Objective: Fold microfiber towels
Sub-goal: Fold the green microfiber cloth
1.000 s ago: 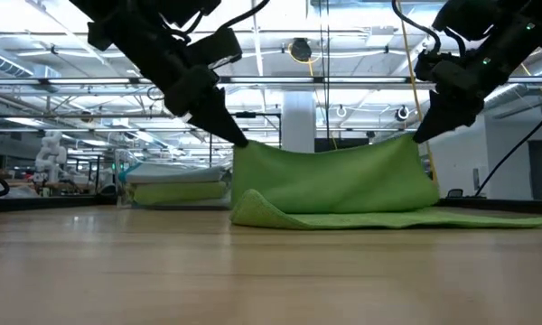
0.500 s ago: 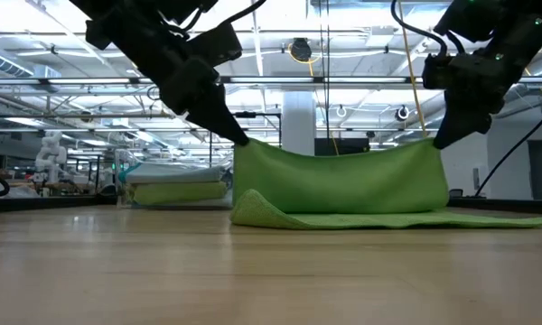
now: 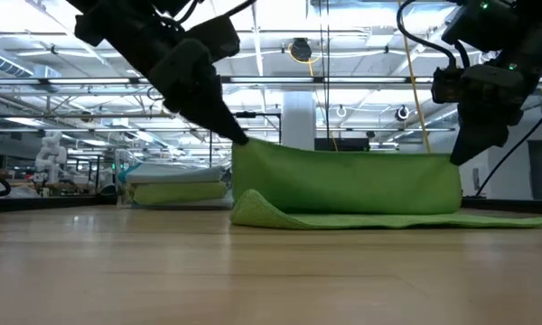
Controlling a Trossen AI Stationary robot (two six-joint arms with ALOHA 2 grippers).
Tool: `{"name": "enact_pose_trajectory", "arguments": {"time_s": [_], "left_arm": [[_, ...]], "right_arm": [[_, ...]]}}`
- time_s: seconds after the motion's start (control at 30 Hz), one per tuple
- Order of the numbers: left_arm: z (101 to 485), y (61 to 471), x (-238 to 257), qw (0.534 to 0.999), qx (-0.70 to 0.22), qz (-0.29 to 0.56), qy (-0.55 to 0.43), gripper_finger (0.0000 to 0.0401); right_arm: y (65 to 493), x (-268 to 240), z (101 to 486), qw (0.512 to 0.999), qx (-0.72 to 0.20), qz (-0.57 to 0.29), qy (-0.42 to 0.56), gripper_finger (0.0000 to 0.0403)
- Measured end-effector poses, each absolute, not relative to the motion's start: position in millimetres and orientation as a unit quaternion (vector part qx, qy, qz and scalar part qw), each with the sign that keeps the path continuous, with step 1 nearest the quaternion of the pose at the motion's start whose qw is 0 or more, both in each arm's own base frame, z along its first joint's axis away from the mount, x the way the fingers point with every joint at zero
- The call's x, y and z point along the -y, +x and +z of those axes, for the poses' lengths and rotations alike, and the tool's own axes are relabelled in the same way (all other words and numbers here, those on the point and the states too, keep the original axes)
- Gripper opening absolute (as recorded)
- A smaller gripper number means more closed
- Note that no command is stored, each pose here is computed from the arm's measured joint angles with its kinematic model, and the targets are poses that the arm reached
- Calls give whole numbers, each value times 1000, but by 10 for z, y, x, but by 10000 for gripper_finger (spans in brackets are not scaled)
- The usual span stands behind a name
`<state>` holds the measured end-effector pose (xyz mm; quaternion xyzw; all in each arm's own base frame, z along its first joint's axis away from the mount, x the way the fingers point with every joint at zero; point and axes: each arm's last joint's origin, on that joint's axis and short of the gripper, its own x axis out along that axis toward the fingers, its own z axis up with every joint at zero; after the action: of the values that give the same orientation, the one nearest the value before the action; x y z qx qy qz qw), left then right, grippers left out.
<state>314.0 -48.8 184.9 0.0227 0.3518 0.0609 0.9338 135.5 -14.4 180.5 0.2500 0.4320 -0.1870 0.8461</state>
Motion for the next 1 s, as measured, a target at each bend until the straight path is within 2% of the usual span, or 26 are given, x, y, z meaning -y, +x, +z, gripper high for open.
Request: {"name": "enact_pose_trajectory", "arguments": {"time_s": [0.27,1.0], "left_arm": [[1709,3180,578,930,-363,55,29,6],[1759,3179,745,940,-334,31,63,7]], "right_arm": [[1368,88,1810,850,-431,-172,248,4],[1311,21,1837,853,-440,-131,249,4]]}}
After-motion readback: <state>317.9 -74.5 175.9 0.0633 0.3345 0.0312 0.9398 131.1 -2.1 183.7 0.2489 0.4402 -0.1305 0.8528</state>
